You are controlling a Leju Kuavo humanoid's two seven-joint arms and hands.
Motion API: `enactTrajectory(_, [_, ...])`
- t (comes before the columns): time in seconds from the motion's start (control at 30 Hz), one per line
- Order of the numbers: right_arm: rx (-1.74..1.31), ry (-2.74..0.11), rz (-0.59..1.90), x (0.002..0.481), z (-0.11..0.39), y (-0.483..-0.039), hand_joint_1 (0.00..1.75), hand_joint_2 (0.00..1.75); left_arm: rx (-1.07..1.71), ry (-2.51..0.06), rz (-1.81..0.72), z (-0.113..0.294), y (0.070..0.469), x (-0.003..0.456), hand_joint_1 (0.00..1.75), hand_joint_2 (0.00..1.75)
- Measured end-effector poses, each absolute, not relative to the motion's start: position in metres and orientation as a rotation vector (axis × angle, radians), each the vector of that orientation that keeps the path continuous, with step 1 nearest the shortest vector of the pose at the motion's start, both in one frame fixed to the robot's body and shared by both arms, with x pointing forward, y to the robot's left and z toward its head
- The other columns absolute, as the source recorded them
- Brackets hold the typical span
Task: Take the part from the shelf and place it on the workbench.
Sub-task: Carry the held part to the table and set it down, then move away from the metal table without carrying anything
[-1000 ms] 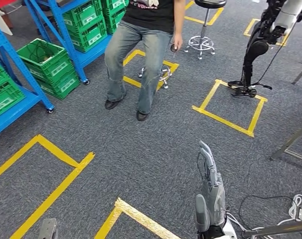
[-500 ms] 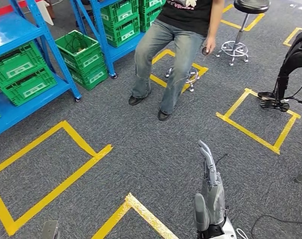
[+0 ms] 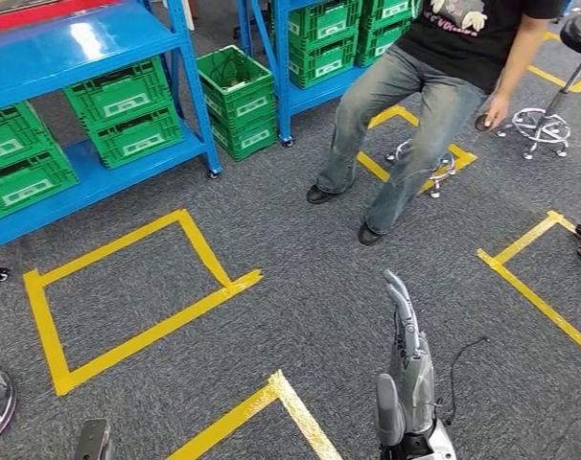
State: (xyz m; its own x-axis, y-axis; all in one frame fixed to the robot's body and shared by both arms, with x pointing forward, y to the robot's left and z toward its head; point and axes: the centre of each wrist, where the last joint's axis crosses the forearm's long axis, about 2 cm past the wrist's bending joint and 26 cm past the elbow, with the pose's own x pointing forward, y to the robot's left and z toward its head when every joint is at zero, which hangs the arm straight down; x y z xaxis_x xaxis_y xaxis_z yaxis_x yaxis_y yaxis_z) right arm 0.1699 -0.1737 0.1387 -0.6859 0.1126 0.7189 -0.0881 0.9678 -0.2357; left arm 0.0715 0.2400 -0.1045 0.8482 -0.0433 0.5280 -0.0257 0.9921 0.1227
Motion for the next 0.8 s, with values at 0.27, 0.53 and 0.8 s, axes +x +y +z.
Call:
enactTrajectory(0.27, [-0.021,-2.305,0.322,0.1707,0.1394,-0.1748,0.0,0.0,0.128,-0.559,-0.01,-0.1045,0.2406,0.0718,0.0,0.0])
enactTrajectory(0.53, [-0.025,-2.306,0.322,0.1713,0.1399,-0.1758,0.0,0.0,0.129,-0.56,-0.01,-0.1045,0.2414,0.0723,0.0,0.0])
enactTrajectory(0.8, [-0.027,-2.31,0.325,0.1727,0.1412,-0.1766,0.0,0.0,0.128,-0.561,-0.009,-0.1043,0.2408,0.0728,0.0,0.0])
